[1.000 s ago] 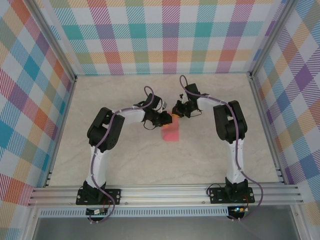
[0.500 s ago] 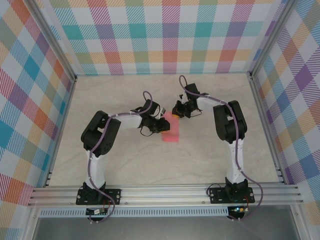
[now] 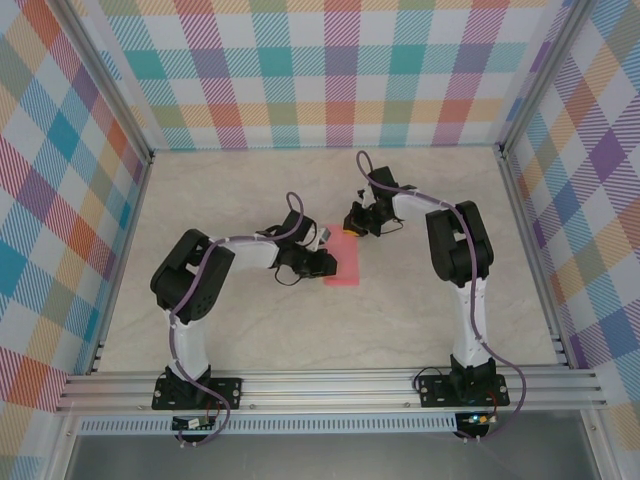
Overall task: Fold a paper plane with a square sheet of paper (fold left side to right side)
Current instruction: First fold the square sheet of paper in half at the center of the table.
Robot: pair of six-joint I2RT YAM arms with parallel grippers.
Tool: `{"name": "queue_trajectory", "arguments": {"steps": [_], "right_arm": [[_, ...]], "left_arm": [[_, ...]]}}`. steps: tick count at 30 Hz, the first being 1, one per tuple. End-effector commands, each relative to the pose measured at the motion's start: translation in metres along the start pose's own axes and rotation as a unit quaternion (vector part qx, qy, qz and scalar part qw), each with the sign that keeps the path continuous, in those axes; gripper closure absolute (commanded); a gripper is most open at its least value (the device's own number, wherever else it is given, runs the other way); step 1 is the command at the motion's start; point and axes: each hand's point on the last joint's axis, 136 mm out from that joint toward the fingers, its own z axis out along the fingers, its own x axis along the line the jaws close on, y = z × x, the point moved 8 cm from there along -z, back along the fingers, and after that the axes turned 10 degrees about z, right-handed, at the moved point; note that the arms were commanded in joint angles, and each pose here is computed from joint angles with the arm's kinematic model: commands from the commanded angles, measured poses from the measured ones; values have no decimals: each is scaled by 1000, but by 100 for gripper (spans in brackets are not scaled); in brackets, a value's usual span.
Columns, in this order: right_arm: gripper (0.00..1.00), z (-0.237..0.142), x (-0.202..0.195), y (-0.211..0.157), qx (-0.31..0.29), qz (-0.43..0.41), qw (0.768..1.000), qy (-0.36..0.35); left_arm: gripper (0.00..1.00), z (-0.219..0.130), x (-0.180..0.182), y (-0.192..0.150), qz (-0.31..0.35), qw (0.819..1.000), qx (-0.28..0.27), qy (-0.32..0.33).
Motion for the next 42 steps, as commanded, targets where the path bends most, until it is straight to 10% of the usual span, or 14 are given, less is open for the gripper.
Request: {"name": "queue_trajectory", "arguments": {"steps": [1,29,42], "right_arm": [[99,16,-24,-5,16,18,998,-56],[95,-1,4,1,1,-21,1000,-4],[44,-104,22,-51,-82,-98,991,-34]], "left_arm": [[79,1,-12,-26,21,999,45,-17],[77,-39,-48,-36,82,996,14,-43],[68,-54,-2,50,-56,995,-86,10]]}}
